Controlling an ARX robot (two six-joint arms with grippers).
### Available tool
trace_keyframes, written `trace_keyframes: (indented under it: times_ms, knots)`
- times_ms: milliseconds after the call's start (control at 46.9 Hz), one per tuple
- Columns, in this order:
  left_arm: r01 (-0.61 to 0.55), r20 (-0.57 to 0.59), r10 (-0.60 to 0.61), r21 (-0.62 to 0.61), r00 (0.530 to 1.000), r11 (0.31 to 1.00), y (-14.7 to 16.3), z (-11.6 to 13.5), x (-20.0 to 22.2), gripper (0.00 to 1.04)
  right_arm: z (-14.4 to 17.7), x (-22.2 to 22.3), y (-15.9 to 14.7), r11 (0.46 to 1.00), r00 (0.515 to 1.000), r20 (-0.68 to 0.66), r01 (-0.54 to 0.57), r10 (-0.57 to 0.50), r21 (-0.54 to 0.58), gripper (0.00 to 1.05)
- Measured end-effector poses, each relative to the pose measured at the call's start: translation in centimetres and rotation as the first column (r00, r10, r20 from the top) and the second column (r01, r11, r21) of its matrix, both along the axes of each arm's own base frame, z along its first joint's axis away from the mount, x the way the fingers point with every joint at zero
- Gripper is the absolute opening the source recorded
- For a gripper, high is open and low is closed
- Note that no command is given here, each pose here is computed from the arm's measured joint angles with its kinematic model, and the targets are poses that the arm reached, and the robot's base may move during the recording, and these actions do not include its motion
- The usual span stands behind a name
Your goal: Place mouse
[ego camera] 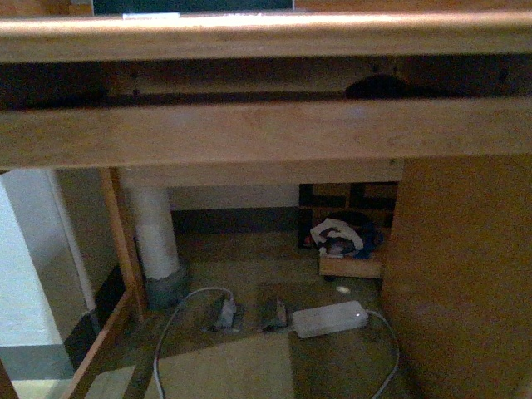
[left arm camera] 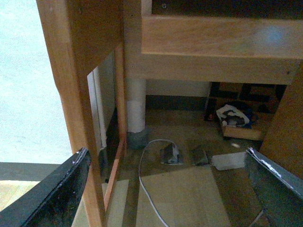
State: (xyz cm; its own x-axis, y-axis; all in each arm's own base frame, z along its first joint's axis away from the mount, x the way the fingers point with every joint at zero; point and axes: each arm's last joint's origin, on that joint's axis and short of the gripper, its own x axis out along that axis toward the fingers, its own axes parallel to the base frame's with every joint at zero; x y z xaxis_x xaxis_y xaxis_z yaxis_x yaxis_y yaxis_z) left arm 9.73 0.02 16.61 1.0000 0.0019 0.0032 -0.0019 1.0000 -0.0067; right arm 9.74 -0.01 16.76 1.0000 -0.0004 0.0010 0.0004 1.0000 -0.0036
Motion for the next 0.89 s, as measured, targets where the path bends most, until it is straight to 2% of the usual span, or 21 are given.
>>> trace_keyframes:
  times_ms: [895]
  knots:
    - [0.000, 0.002, 0.000, 0.000, 1.000, 1.000, 0.00, 0.02, 0.00, 0.98, 0.02, 0.00, 0.00, 1.000, 1.000, 0.002, 0.000, 0.000, -0.001, 0.98]
